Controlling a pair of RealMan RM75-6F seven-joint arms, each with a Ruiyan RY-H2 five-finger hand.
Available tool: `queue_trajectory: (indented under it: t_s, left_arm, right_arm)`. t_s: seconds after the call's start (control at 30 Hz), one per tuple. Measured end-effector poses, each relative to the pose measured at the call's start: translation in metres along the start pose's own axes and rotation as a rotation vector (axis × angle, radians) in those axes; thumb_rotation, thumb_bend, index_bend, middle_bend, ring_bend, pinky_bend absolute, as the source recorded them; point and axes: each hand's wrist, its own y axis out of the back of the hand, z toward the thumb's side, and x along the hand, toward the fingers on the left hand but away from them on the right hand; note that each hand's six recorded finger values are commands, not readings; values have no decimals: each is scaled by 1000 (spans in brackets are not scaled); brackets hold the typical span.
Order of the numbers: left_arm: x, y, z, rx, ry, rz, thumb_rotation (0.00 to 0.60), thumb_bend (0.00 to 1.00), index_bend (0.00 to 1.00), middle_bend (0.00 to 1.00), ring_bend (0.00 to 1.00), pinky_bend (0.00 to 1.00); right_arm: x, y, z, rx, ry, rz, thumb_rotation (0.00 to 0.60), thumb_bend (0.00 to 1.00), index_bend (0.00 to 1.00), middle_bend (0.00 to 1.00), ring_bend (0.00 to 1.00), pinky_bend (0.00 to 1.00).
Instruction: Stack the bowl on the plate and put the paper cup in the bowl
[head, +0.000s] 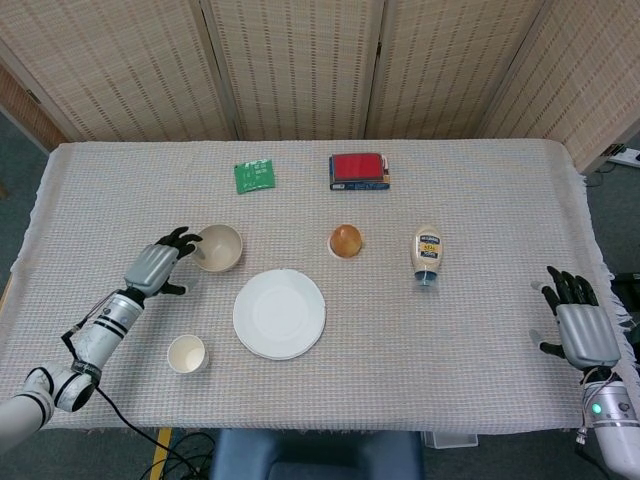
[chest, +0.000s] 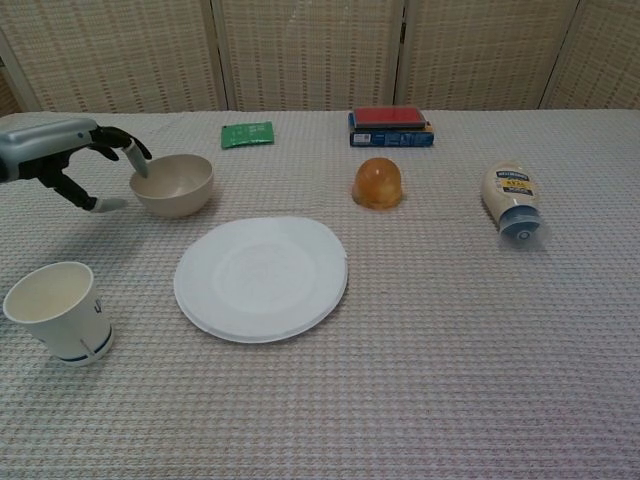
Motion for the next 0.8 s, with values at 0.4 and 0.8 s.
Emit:
queue_trajectory:
  t_s: [0.4,0.8]
  left_arm:
    - [16,-12,1,8,-35,2,600,354,444,201,34,197]
    - [27,-15,3,3,-53,-2,600,354,487,201,34,197]
  right_arm:
    - [-2,3,-5,-18,-11,-2,600,263,172,0,0,0]
    - [-3,6,-10,-27,-29,-7,600,262,172,0,0,0]
